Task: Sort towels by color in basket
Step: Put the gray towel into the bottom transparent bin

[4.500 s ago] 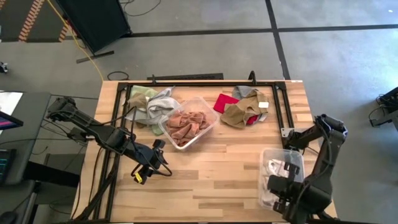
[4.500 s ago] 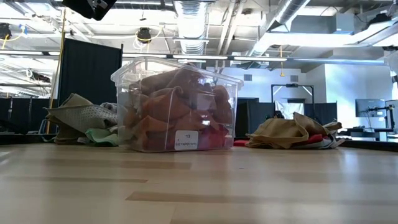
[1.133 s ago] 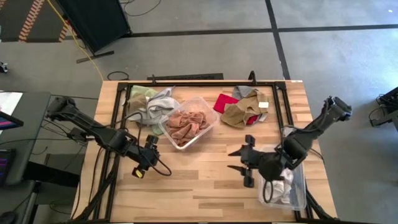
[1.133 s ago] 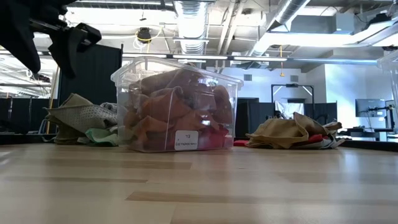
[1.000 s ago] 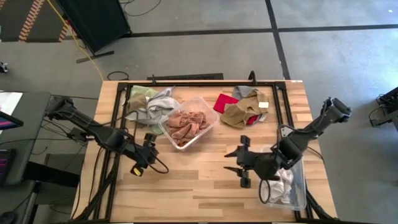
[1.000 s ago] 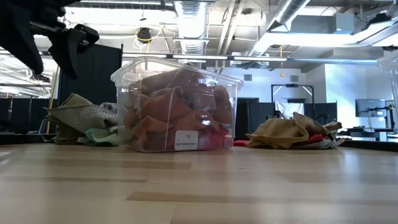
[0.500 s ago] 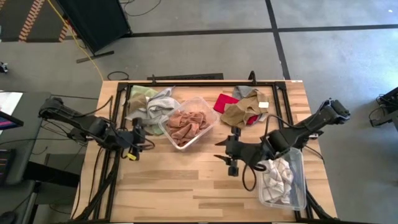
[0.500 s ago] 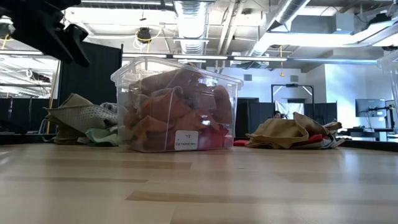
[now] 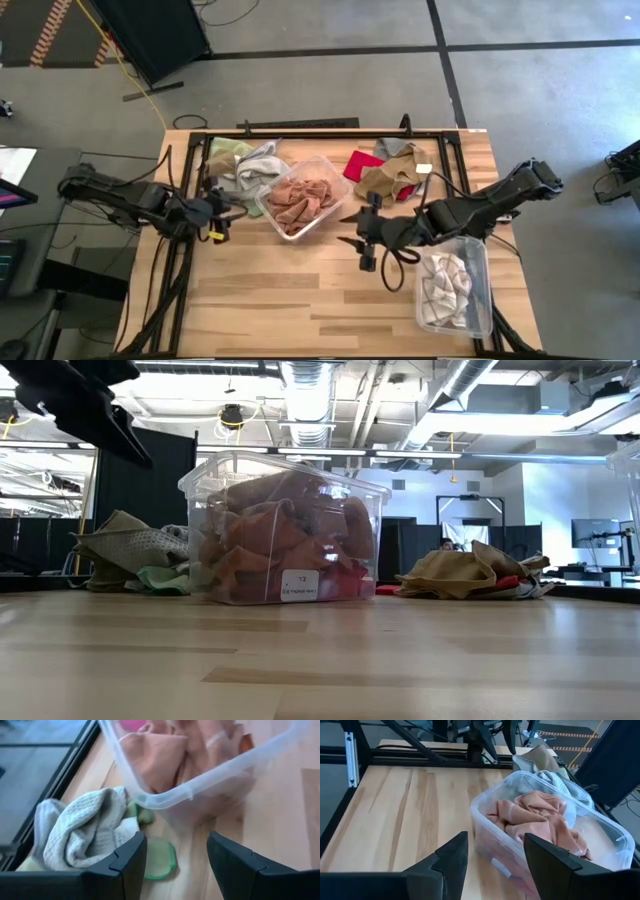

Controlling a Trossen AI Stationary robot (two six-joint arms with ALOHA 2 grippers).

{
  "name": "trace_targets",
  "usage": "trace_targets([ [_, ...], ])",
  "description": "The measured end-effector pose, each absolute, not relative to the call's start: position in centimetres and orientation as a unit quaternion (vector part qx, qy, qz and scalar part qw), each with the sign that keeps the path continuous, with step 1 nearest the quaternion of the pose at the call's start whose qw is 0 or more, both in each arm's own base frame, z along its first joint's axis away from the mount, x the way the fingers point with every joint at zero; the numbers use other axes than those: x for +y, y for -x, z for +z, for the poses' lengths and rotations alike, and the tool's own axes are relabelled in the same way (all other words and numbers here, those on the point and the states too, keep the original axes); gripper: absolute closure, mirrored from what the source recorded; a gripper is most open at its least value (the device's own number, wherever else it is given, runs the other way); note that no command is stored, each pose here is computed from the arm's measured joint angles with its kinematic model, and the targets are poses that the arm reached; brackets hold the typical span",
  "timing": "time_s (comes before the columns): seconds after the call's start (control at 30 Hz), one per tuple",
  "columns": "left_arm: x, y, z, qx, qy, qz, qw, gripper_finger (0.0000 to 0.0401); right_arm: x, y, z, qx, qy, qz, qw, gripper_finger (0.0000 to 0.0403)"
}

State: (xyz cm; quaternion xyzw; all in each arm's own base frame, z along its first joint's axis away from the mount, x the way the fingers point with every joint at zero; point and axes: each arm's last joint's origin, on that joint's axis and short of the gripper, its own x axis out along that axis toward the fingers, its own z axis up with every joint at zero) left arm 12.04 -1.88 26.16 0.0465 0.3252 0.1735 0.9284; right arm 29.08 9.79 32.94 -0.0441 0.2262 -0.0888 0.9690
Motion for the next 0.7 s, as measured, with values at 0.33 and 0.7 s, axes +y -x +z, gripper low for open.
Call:
trace_targets([
  [0.33, -0.3, -13.6, 25.1, 0.360, -0.007, 0.255, 0.897, 0.0205, 9.4, -29.4, 33.2, 0.215, 0.055, -0.091, 0.971, 0.0181],
  [0.7, 2.3, -15.9, 24.3, 0.378, -0.017, 0.319, 0.869, 0.0207, 8.5, -29.6, 33.2, 0.217, 0.062, -0.104, 0.969, 0.0182],
])
